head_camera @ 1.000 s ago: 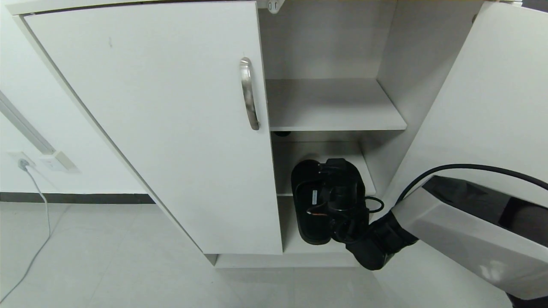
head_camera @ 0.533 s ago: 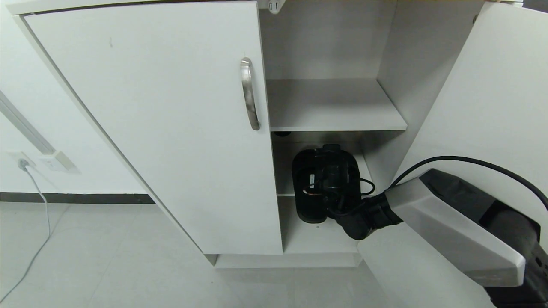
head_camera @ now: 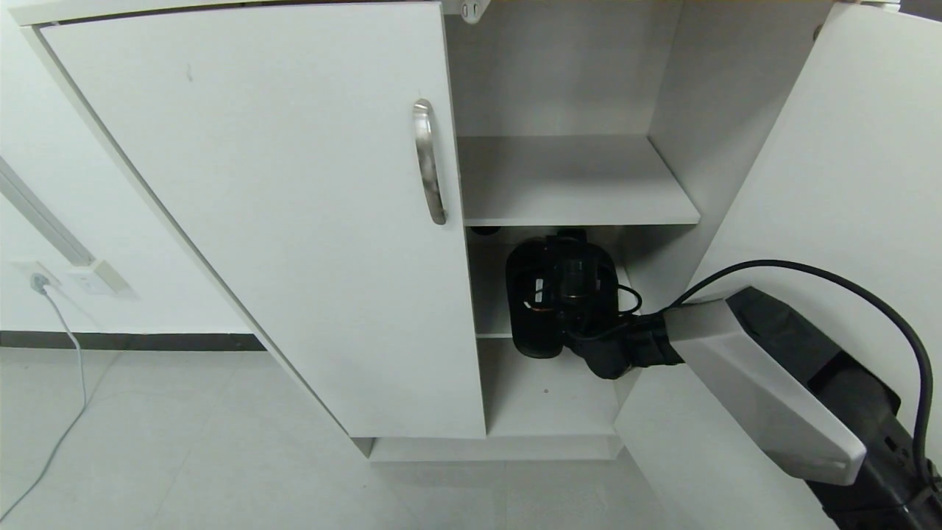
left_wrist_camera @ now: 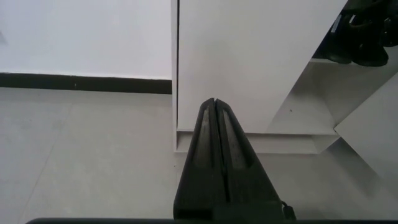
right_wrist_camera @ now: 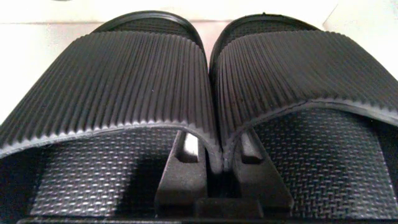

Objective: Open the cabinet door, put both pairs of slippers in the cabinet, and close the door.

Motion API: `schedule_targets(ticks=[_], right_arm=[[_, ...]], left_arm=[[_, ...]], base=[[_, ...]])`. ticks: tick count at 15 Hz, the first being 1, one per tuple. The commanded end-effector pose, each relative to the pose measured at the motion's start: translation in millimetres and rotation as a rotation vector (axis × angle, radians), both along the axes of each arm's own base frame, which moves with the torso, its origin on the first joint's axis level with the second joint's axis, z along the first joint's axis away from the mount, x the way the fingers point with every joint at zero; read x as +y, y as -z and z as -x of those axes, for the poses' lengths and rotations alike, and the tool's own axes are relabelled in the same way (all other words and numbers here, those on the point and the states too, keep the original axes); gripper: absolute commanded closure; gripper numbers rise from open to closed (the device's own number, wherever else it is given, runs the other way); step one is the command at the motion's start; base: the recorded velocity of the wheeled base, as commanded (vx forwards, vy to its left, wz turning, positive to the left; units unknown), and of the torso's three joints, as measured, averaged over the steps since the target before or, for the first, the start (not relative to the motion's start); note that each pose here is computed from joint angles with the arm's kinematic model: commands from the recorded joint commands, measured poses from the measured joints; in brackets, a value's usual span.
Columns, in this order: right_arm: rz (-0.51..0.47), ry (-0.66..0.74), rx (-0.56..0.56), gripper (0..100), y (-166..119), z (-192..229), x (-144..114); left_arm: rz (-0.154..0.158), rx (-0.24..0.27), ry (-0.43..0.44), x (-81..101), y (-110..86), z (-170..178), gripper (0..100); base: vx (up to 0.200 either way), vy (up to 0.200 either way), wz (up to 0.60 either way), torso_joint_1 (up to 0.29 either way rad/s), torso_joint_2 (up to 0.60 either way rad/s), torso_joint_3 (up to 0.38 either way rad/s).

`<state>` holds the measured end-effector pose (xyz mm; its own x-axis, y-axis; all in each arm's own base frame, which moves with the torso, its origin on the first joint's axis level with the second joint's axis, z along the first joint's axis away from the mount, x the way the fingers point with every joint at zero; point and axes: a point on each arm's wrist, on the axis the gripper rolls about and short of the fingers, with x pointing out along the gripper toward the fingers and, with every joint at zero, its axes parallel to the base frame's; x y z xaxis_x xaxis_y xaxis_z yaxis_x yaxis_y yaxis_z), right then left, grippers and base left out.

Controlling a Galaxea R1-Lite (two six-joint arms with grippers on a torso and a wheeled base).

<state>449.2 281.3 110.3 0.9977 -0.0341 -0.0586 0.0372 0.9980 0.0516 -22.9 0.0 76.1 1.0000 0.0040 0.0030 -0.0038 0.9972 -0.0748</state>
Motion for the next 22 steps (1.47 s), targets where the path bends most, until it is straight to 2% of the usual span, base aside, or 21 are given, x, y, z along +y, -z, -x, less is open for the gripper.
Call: schedule_targets(ticks=[1, 10, 11, 15, 18, 20, 22], right_arm=[[-0.001, 0.002, -0.001, 100, 1.8, -4.5, 1.3], [0.009, 0.001, 0.016, 100, 16.4, -12.9, 1.0], [0.010, 0.002, 0.017, 0, 16.9, -13.5, 0.4], [0.020, -0.002, 0.031, 0, 17.1, -7.8, 1.6], [0.025, -0.023, 0.048, 0, 4.2, 13.4, 1.1], [0.026, -0.054, 0.043, 0, -10.5, 47.2, -1.2], [0.041, -0.097, 0.061, 0, -13.7, 86.0, -5.4]], left_arm=[[0.000, 0.001, -0.001, 0.0, 0.0, -0.1, 100], [0.000, 0.001, -0.014, 0.3, 0.0, -0.1, 100], [0.000, 0.001, -0.014, 0.3, 0.0, -0.1, 100], [0.000, 0.001, -0.014, 0.3, 0.0, -0.1, 100], [0.000, 0.001, -0.014, 0.3, 0.0, -0.1, 100], [0.000, 0.001, -0.013, 0.3, 0.0, -0.1, 100], [0.000, 0.001, -0.013, 0.3, 0.0, -0.1, 100]], base=[[0.000, 0.000, 0.00, 0.000, 0.00, 0.000], [0.000, 0.000, 0.00, 0.000, 0.00, 0.000], [0.000, 0.000, 0.00, 0.000, 0.00, 0.000], [0.000, 0.000, 0.00, 0.000, 0.00, 0.000], [0.000, 0.000, 0.00, 0.000, 0.00, 0.000], [0.000, 0.000, 0.00, 0.000, 0.00, 0.000], [0.000, 0.000, 0.00, 0.000, 0.00, 0.000]])
